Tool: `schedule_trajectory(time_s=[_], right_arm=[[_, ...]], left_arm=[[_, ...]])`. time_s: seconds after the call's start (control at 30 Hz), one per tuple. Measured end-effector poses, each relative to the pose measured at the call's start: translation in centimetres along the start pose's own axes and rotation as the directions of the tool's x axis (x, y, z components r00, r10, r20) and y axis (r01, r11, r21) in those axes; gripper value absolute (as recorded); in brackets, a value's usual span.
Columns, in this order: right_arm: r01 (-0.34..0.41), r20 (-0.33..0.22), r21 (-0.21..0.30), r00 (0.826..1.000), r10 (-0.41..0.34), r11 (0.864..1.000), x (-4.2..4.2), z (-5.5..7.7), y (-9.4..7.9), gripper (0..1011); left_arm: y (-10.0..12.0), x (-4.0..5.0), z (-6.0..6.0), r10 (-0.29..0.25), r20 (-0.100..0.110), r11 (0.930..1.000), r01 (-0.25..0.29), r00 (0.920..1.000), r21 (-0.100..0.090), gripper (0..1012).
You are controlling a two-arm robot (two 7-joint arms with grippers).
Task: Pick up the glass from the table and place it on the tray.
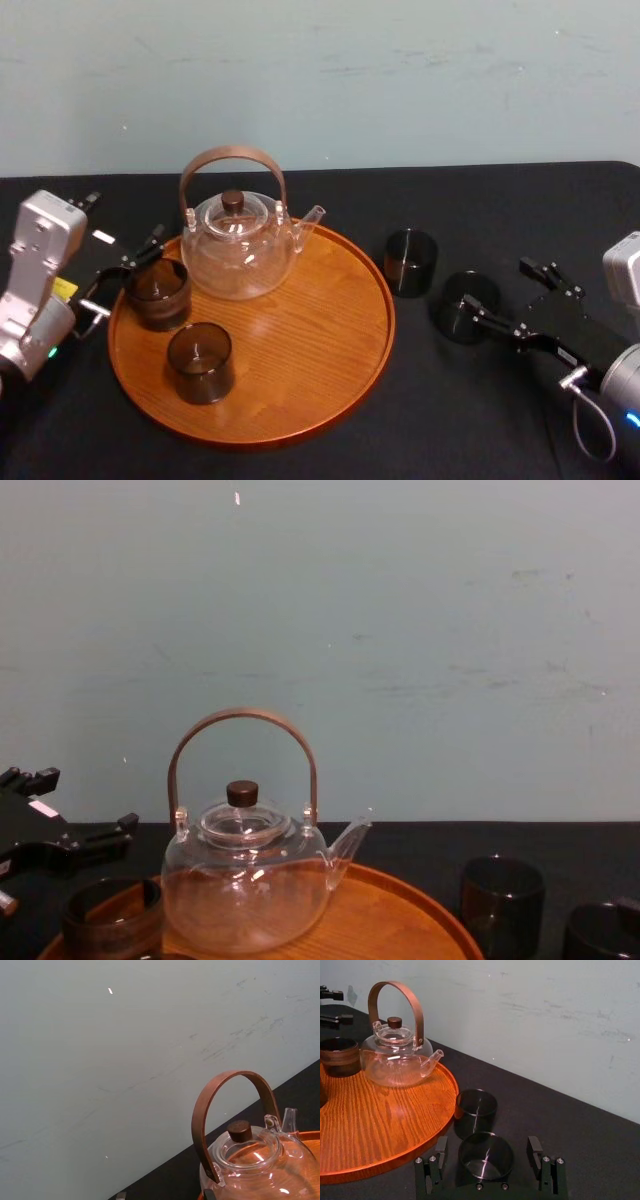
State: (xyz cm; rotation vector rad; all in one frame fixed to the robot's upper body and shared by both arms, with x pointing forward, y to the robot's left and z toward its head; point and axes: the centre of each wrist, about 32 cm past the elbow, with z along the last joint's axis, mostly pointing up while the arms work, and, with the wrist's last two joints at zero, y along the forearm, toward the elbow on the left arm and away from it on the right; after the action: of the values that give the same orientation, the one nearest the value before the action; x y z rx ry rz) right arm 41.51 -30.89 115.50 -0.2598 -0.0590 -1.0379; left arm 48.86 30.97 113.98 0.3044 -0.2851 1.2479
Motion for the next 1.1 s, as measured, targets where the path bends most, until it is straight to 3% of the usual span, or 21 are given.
schedule_trajectory(time_s=[0.73, 1.1], right_arm=[[0.001, -0.056, -0.043, 0.998, -0.004, 0.999, 0.12, -1.2, -0.1, 1002], [-0.017, -0.08, -0.059, 0.997, 0.012, 0.998, 0.58, -2.0, 1.1, 1002]], left_arm=[[0.0, 0.0, 0.0, 0.0, 0.0, 1.0, 0.0, 1.0, 0.0, 1001], [0.0, 0.0, 0.0, 0.0, 0.0, 1.0, 0.0, 1.0, 0.0, 1001]])
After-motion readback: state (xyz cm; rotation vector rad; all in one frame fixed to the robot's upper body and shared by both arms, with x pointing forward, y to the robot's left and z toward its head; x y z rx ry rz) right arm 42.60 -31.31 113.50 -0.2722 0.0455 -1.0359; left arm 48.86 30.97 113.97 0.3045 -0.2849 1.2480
